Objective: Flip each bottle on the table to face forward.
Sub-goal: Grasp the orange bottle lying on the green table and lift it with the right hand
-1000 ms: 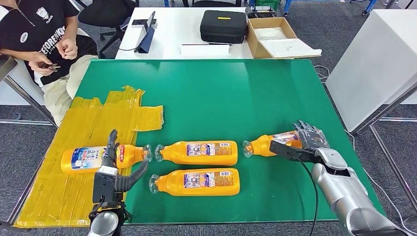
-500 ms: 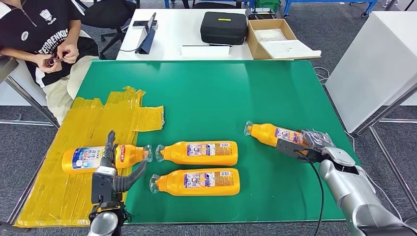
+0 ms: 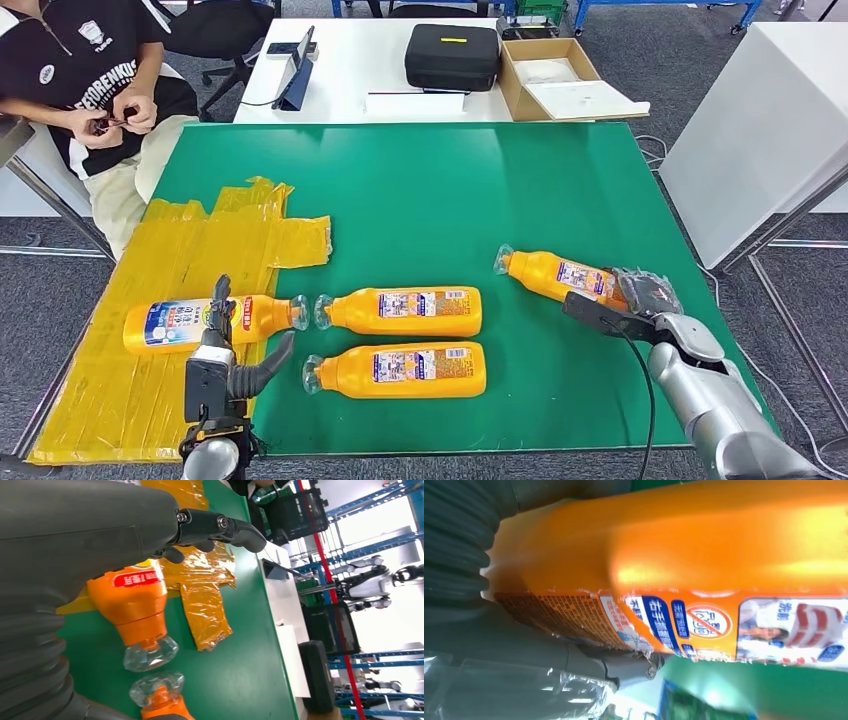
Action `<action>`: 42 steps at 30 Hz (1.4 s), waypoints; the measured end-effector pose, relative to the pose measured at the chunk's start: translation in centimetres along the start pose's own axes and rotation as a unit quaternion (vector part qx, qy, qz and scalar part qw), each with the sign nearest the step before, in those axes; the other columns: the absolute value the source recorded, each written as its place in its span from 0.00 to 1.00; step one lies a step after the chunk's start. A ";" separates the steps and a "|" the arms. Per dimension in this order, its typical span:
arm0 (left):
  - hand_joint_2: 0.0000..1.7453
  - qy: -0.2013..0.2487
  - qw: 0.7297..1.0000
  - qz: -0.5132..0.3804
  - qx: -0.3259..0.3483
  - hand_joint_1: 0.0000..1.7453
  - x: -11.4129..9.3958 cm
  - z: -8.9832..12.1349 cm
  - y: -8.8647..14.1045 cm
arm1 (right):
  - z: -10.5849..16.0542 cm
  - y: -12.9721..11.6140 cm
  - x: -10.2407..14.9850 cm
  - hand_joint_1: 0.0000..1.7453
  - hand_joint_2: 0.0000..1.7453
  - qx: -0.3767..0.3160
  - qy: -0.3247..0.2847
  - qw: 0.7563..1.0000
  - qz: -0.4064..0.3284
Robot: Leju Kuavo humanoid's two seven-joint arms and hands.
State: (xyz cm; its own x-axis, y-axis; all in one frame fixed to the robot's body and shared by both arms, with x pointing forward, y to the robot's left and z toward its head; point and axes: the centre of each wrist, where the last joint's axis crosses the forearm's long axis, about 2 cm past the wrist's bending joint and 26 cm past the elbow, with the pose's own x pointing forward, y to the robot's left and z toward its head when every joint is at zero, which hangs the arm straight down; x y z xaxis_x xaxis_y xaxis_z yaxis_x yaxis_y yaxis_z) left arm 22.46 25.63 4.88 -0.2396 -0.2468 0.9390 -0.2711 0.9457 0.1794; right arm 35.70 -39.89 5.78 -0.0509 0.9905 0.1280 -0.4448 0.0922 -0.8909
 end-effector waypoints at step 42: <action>1.00 -0.075 0.965 0.113 -0.226 0.00 6.4 -2.6 -8.2 | 5.5 4.7 25.5 1.00 1.00 -0.326 -0.307 0.787 -0.424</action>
State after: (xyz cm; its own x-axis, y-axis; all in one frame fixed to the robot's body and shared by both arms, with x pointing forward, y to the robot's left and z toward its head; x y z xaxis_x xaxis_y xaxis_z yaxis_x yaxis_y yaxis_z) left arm 25.59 16.84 10.14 -0.3867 -0.0190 0.9220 0.2305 0.9661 0.1166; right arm 27.38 -14.77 7.27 -0.4943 0.3272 0.8054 -0.0077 0.9248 -0.3804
